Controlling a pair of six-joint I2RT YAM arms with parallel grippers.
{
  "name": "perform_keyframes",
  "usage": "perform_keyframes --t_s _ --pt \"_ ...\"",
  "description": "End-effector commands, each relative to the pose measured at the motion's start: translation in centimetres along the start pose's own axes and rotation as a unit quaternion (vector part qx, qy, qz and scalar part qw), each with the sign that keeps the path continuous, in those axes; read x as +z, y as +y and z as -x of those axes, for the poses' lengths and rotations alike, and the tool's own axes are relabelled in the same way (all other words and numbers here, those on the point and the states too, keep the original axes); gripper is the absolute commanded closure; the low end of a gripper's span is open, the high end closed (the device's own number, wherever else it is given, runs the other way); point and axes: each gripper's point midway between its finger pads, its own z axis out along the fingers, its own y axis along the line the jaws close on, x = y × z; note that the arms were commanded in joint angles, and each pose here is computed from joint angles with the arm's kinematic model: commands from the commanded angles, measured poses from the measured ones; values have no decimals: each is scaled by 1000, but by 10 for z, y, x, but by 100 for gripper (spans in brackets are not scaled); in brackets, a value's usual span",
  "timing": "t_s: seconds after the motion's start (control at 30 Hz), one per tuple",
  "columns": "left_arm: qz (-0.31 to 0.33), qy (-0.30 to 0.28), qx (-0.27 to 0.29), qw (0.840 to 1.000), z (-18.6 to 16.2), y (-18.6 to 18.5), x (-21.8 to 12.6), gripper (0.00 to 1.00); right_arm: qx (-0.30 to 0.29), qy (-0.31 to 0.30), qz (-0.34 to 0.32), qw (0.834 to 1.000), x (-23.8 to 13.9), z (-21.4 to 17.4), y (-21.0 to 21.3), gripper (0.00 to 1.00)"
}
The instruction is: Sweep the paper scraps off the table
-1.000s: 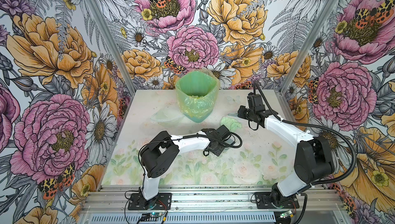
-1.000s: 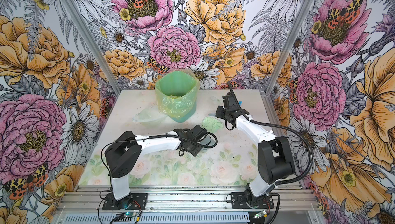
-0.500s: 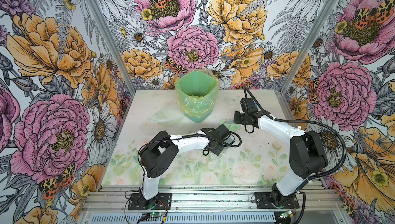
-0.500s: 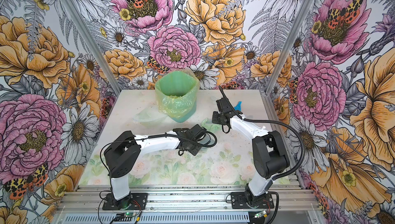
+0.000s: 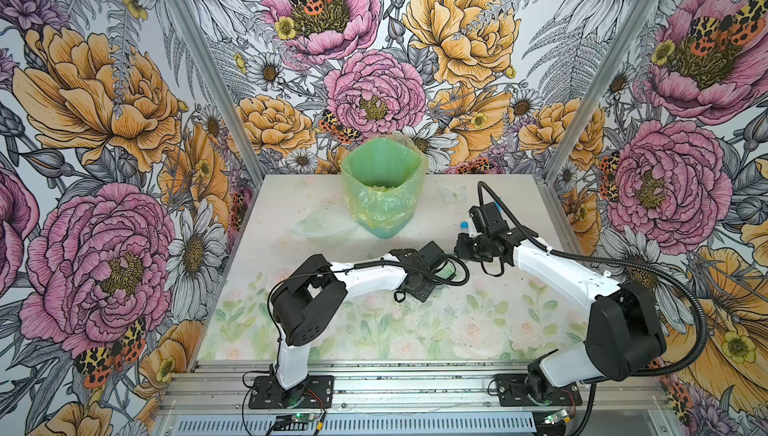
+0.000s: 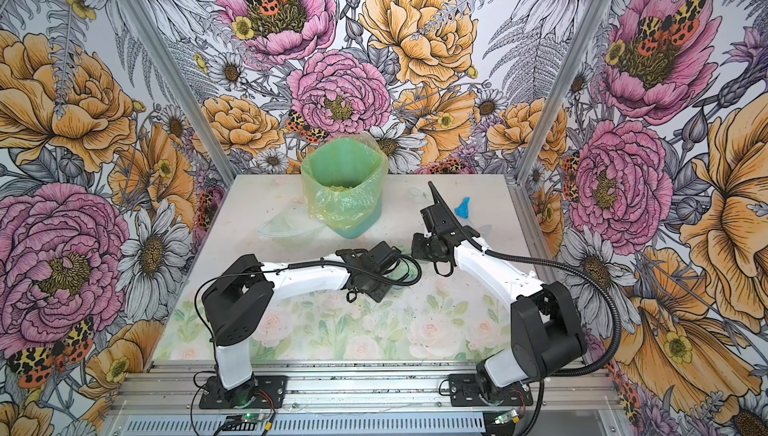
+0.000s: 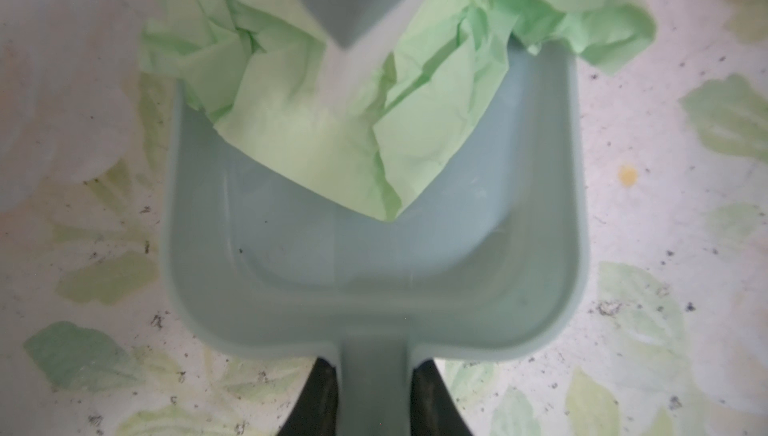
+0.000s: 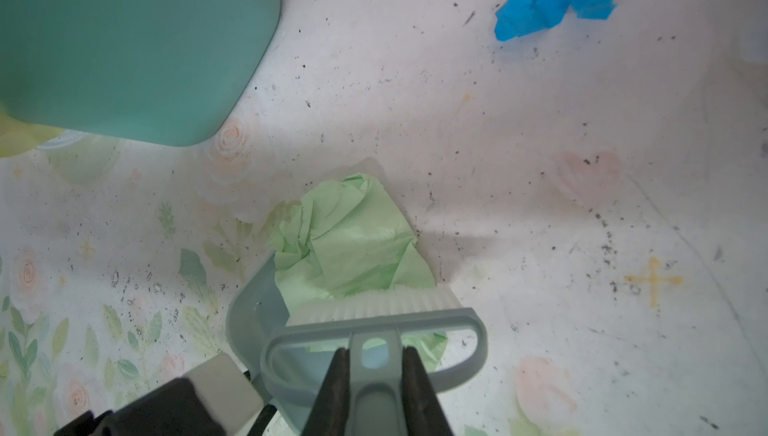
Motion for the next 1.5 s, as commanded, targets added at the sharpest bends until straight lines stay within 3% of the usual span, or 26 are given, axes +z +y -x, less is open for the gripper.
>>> perform_keyframes --t_s 0.0,0.2,0.5,0.8,1.17,1.47 --pt "-7 -24 -11 1000 12 1 -8 88 -1 -29 0 1000 -25 15 2 100" --pt "-8 -28 -15 999 12 1 -8 88 -2 -70 -15 997 -37 51 -6 100" --pt "-10 -30 -16 999 12 0 -6 88 -11 -76 -67 995 -18 79 -25 100" --pt "-6 -32 -23 999 11 4 -6 88 -44 -40 -69 996 3 57 -16 100" --pt "-7 -39 -28 999 14 5 -5 88 -55 -17 -51 997 -6 22 -12 100" --pt "-6 -43 -29 999 15 6 -3 88 -74 13 13 997 -12 2 7 100"
